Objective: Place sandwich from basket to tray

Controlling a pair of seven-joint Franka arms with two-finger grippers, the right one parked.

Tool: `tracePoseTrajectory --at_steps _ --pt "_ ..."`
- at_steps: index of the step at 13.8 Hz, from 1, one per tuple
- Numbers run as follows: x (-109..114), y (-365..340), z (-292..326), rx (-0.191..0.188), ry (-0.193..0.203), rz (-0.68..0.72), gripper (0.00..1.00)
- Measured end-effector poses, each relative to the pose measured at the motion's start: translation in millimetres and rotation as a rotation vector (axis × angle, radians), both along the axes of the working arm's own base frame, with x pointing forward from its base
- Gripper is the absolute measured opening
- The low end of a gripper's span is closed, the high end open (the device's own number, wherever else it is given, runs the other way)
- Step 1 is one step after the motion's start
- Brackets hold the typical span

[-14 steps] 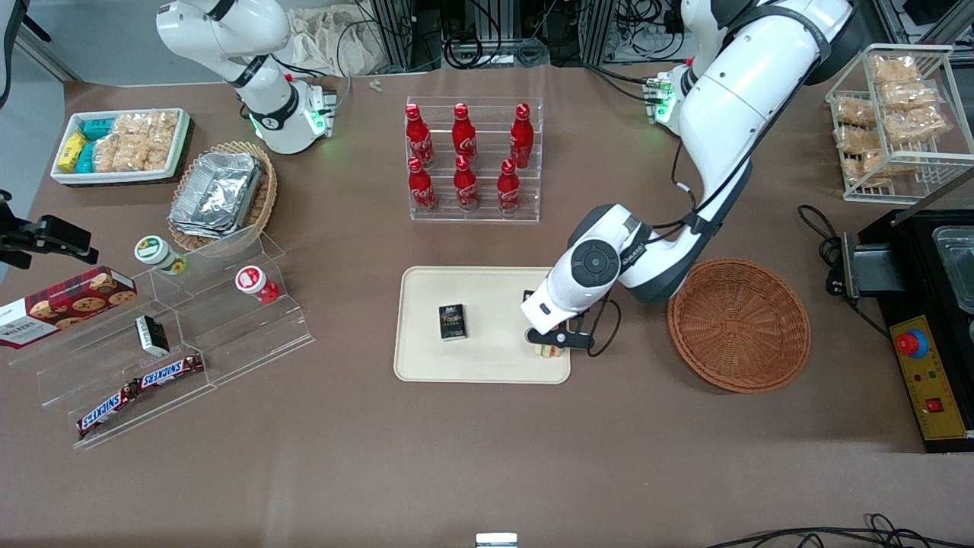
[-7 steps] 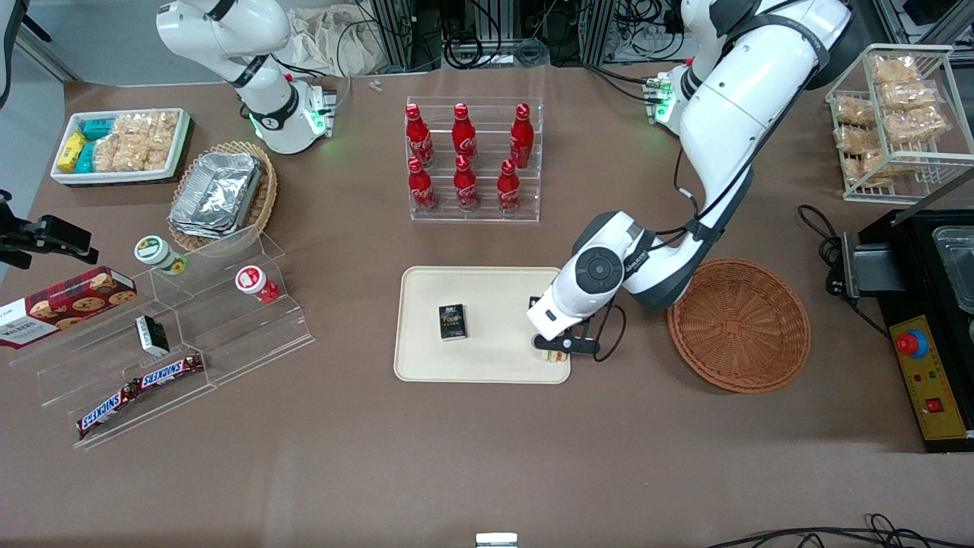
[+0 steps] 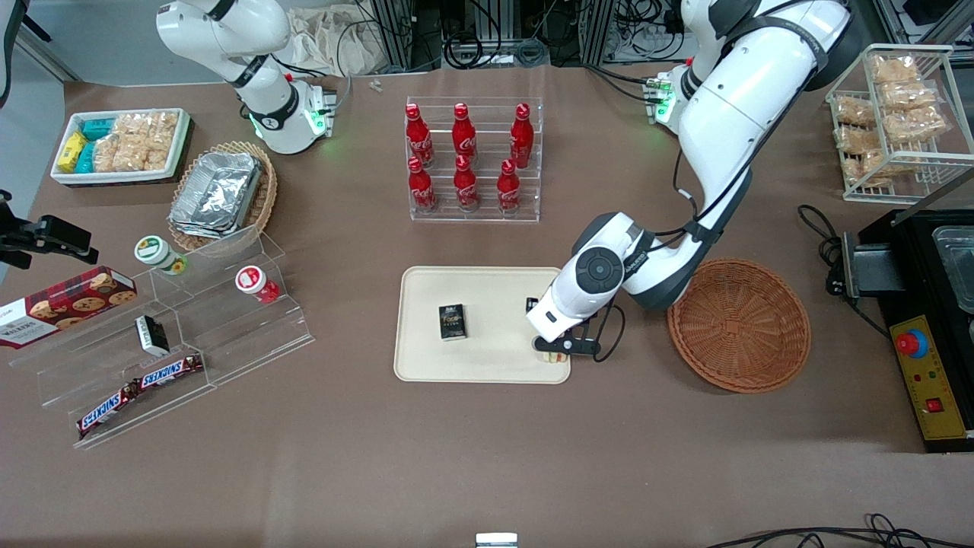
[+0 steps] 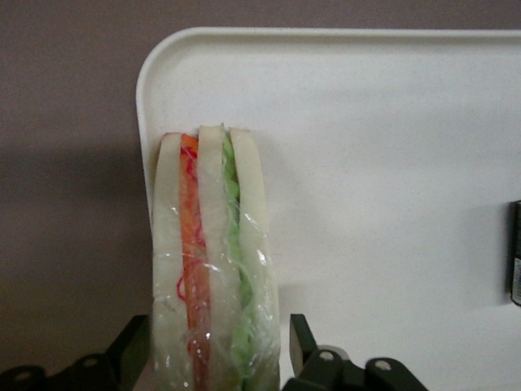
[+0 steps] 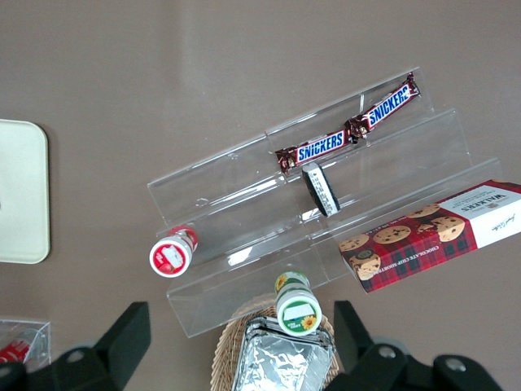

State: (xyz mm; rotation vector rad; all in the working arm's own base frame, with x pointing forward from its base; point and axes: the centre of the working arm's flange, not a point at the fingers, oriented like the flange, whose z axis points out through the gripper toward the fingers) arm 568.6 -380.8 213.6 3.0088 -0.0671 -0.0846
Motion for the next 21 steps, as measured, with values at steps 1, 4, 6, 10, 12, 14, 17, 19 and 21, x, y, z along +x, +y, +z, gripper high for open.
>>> tracePoseTrajectory --at_steps 1,4,6,10,12,14,17,19,21 --pt "3 0 4 -0.005 -0.008 0.014 0.93" --pt "18 2 43 -0.023 -0.067 0.047 1.0" --pt "28 18 89 -0.005 -0.099 0.075 1.0" --pt "40 63 173 0.021 -0.142 0.152 1.0" --pt "43 82 199 0.023 -0.146 0.19 1.0" --pt "45 102 222 0.016 -0.143 0.216 1.0" --pt "45 127 258 0.039 -0.093 0.205 1.0" --pt "46 139 279 0.05 -0.065 0.197 1.0" --pt "45 156 293 0.081 -0.029 0.175 1.0"
